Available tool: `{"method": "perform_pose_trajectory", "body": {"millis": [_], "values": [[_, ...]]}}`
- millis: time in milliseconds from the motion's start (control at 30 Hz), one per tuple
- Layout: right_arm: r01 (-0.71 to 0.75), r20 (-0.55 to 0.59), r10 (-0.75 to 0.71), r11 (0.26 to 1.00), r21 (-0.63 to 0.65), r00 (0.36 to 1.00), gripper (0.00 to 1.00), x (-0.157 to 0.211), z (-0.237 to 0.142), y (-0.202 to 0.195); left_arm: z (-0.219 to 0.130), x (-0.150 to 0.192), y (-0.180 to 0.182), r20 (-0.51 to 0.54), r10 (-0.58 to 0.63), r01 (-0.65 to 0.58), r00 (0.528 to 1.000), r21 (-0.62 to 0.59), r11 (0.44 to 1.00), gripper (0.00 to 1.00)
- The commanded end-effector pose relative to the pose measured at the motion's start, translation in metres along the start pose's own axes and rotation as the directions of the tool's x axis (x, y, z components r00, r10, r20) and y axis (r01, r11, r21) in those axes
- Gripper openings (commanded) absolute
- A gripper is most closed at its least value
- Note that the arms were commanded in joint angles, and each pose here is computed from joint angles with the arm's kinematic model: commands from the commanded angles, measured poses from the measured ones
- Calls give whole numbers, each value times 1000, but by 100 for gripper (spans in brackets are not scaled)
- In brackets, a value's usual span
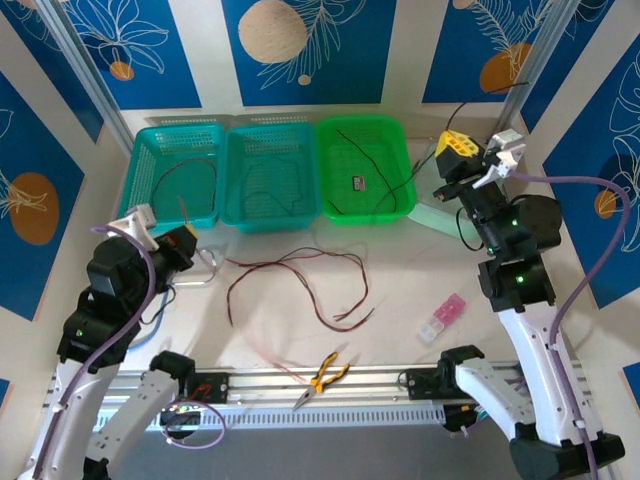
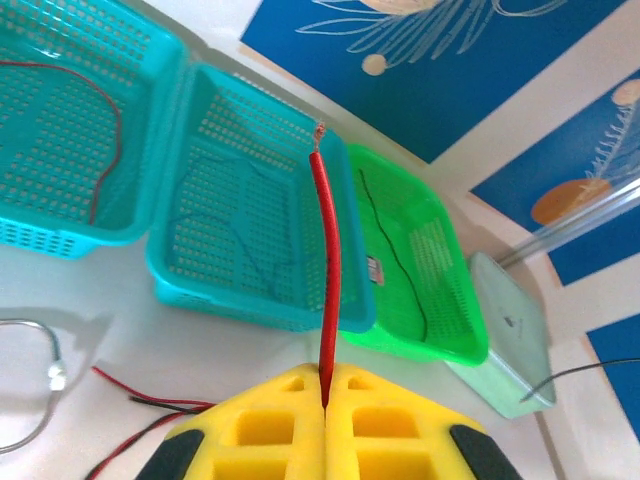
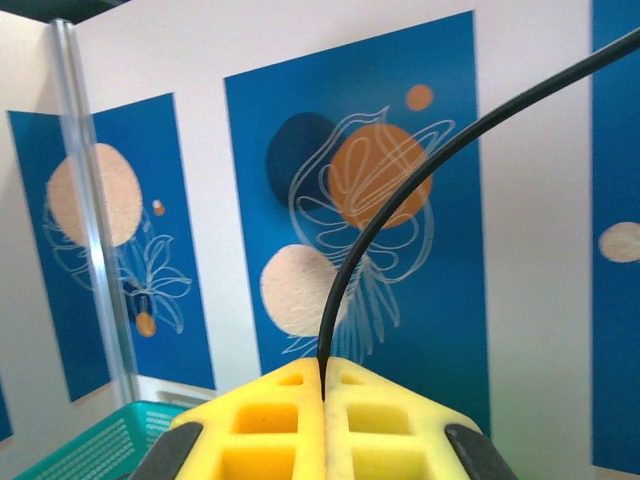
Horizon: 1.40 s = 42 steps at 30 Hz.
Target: Untangle the cables
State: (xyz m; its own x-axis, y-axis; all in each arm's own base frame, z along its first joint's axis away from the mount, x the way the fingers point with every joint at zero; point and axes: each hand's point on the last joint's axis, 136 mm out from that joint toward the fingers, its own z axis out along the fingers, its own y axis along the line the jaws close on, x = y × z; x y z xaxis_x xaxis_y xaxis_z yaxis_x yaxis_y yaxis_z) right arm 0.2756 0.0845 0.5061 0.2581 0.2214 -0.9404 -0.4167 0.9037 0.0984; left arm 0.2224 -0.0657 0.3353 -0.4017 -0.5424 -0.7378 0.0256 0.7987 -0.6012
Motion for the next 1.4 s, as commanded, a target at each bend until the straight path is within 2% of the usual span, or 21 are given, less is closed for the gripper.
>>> {"method": "perform_pose_trajectory", "body": {"millis": [0,200,333,467,567,700,867,1000,1100,1200,1367], "values": [[19,40,-22,997,78,999,0,-22,-9,-14,-13,-12,13,69,35,-31,997,-70,997,0],[-15,6,15,1000,21,1000,0,-21,-4,-11,-20,-28,-3,110,31,-29,993,-20,999,0],[-45,-65,42,998,-38,997,0,-9,15,-5,-22,-47,-25,138,41,-46,990,36,998,0],[-70,-87,65,996,-62,994,0,-3,35,-6,-18,-73,-53,177,64,-81,982,92,992,0],[-82,-91,74,993,-89,993,0,5,57,-4,-14,-92,-74,203,78,-106,976,130,986,0],[-20,-103,7,992,-128,995,0,23,93,7,-9,-115,-99,243,78,-125,967,184,975,0],[2,-125,-16,994,-106,992,0,52,137,-3,-5,-136,-122,275,83,-149,958,230,962,0],[43,-179,-59,995,-89,982,0,94,166,-10,-3,-147,-130,301,96,-171,949,233,957,0],[91,-263,-116,990,-108,958,0,139,182,-11,-1,-150,-133,303,105,-181,947,234,955,0],[128,-397,-158,987,-102,904,0,199,191,-15,0,-149,-134,299,106,-182,948,239,954,0],[13,-629,-52,998,-67,775,0,302,181,-24,-3,-148,-131,302,110,-184,947,229,956,0]]}}
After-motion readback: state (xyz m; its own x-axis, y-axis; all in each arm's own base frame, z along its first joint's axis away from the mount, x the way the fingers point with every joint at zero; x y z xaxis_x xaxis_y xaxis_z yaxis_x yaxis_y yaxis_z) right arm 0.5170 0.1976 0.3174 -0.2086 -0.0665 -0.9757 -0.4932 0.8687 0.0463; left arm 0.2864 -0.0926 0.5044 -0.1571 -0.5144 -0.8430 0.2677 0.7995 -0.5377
